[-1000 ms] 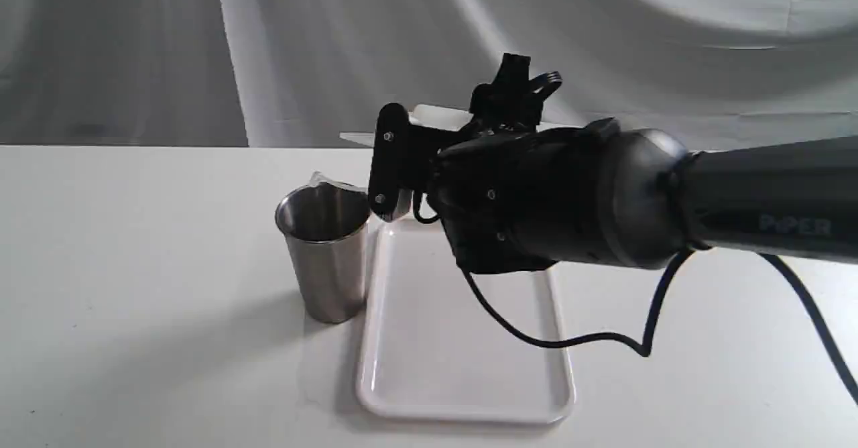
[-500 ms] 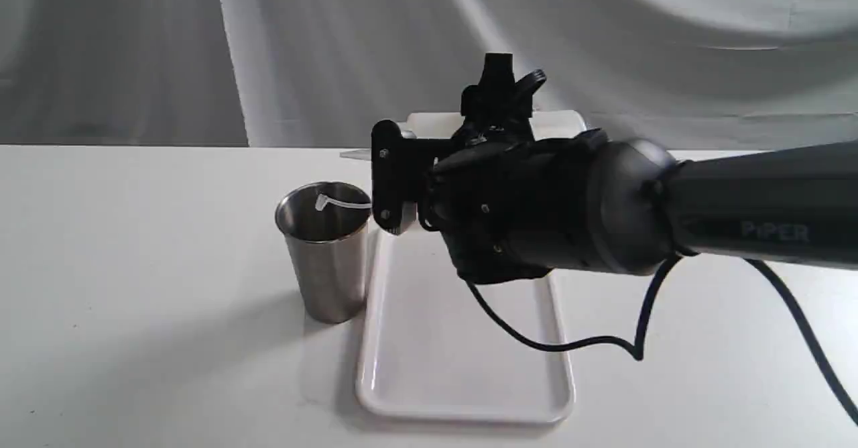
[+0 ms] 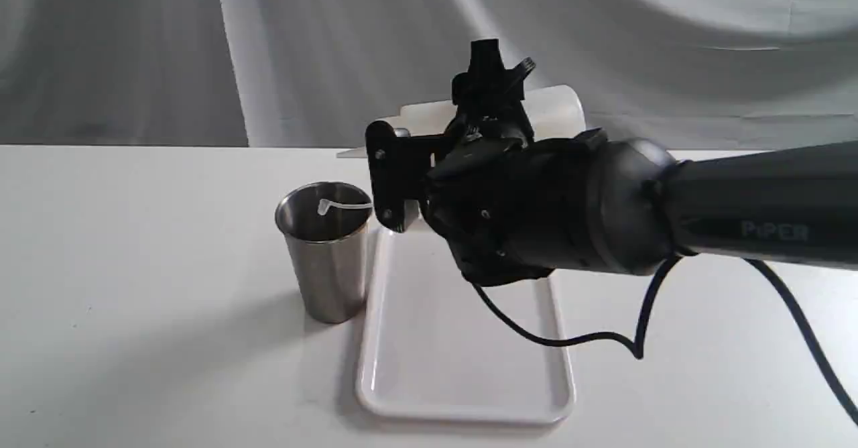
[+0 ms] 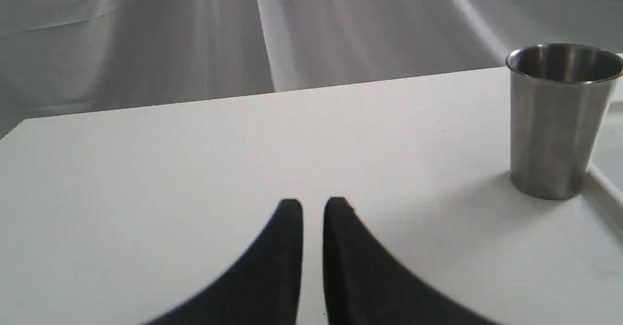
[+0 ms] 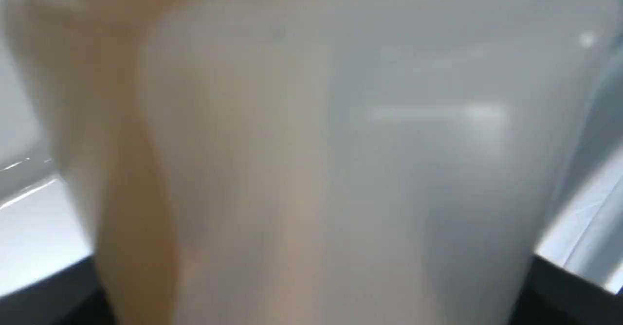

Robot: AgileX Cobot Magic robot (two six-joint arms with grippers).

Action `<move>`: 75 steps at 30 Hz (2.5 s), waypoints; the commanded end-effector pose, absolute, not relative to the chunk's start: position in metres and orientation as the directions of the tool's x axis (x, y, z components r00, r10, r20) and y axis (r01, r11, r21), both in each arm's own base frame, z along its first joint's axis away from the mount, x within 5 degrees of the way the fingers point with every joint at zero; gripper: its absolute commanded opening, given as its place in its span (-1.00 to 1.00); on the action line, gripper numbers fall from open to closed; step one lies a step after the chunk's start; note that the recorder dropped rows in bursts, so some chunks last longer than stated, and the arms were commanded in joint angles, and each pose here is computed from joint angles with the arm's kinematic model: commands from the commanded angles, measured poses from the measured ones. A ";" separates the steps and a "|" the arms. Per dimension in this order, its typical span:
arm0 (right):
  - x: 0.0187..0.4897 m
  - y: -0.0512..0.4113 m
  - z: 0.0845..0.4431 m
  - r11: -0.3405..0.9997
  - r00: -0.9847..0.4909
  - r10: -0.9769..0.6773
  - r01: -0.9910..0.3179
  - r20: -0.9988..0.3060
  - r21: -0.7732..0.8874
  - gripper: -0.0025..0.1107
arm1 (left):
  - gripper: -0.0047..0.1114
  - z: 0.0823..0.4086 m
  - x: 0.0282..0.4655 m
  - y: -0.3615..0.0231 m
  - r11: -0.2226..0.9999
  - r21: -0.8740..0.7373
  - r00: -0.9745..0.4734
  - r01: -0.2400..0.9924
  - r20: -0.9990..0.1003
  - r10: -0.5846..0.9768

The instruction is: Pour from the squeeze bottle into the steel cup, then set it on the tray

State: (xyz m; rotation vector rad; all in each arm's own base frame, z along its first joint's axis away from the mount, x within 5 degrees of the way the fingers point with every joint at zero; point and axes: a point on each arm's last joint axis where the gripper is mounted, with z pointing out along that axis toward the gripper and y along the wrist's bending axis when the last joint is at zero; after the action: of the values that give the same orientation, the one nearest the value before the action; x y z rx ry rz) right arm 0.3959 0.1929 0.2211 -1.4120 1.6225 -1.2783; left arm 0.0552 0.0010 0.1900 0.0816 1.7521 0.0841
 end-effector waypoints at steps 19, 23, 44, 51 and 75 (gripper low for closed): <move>0.407 0.208 0.232 -0.185 -0.235 -0.939 -0.275 0.252 -0.944 -0.96 | -0.78 0.189 0.055 0.001 0.995 0.103 -0.174 0.011 -0.979 0.103; 0.407 0.208 0.232 -0.194 -0.231 -0.938 -0.270 0.259 -0.943 -0.96 | -0.78 0.189 0.055 0.001 0.995 0.103 -0.174 0.011 -0.979 0.103; 0.408 0.210 0.235 -0.276 -0.198 -0.923 -0.255 0.329 -0.927 -0.96 | -0.78 0.189 0.055 0.001 0.995 0.103 -0.174 0.011 -0.979 0.103; 0.408 0.210 0.235 -0.328 -0.185 -0.906 -0.266 0.382 -0.906 -0.96 | -0.78 0.189 0.055 0.001 0.995 0.103 -0.174 0.011 -0.979 0.103; 0.408 0.210 0.235 -0.368 -0.173 -0.890 -0.274 0.422 -0.888 -0.96 | -0.78 0.189 0.055 0.001 0.995 0.103 -0.174 0.011 -0.979 0.103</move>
State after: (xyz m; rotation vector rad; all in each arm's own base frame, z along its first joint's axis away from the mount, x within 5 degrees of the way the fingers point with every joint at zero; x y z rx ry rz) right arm 0.4080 0.2095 0.2223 -1.6170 1.3760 -1.5425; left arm 0.0552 0.0010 0.1900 0.0816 1.7521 0.0841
